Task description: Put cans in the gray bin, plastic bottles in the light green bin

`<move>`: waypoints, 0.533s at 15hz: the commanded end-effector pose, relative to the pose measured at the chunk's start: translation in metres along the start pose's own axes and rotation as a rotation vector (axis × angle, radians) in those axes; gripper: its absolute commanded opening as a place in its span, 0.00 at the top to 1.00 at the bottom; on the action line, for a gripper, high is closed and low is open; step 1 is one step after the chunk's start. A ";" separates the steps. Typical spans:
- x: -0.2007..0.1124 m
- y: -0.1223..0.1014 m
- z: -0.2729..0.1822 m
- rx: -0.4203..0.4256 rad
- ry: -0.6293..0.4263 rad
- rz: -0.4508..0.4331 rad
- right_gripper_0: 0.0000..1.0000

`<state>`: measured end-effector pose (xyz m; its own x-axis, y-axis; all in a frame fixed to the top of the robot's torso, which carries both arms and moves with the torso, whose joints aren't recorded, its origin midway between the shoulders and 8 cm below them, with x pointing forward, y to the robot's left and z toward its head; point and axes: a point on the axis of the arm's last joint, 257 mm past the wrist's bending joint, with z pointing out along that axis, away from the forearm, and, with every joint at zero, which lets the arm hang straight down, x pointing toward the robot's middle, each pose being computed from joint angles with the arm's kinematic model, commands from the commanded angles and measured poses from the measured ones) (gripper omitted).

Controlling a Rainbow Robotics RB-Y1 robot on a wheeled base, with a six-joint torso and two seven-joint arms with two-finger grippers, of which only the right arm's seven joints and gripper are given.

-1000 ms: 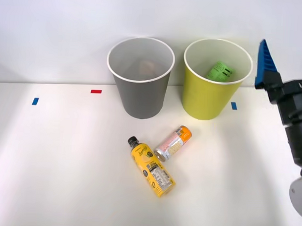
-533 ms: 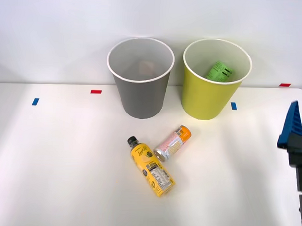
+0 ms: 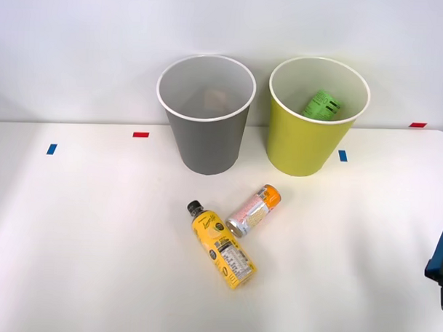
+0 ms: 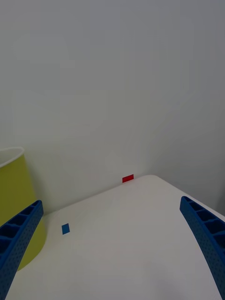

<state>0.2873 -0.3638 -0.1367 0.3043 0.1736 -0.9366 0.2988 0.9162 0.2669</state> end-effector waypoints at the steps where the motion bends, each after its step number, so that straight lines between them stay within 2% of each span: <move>1: 0.011 -0.003 -0.002 -0.009 0.044 -0.058 0.00; 3: 0.021 -0.003 0.001 -0.022 0.041 -0.099 0.00; 8: 0.048 -0.001 -0.013 -0.120 0.007 -0.103 0.00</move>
<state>0.2938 -0.3554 -0.1754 0.2637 0.0886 -0.9605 0.2436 0.9574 0.1552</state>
